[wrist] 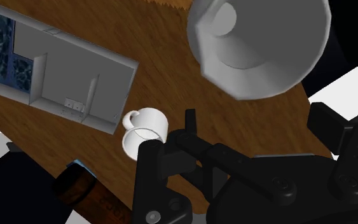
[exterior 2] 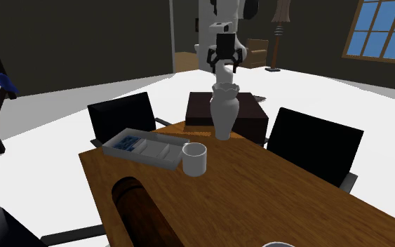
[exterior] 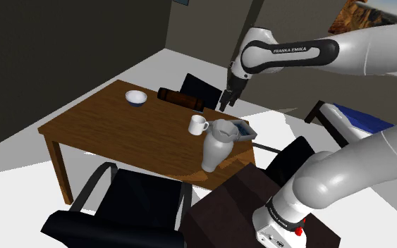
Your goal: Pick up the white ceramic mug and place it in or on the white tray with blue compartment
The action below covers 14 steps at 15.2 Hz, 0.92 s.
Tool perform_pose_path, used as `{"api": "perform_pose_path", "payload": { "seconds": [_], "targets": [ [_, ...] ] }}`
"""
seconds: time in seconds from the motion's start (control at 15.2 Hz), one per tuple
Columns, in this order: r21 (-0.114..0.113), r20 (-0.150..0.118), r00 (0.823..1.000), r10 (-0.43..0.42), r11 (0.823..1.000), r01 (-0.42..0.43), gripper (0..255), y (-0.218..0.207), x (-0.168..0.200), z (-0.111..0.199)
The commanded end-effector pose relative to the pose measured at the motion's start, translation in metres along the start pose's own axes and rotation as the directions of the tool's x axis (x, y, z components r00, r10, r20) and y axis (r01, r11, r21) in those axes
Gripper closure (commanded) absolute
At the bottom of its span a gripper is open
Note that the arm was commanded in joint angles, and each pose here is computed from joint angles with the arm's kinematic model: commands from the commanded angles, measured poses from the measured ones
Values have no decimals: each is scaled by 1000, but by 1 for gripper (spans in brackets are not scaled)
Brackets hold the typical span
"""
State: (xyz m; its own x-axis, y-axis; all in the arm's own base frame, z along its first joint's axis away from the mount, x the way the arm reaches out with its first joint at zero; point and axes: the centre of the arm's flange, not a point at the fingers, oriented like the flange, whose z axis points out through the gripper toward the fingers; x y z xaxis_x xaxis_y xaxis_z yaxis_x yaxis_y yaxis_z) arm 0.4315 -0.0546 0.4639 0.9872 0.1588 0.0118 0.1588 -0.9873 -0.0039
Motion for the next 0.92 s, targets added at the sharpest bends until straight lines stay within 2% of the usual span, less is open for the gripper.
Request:
{"api": "perform_pose_path", "payload": {
  "seconds": [0.0, 0.86],
  "targets": [
    [-1, -1, 1000, -1, 1000, 1, 0, 8, 16, 19],
    [-2, 5, 1000, -10, 1000, 10, 0, 67, 116, 147]
  ]
}}
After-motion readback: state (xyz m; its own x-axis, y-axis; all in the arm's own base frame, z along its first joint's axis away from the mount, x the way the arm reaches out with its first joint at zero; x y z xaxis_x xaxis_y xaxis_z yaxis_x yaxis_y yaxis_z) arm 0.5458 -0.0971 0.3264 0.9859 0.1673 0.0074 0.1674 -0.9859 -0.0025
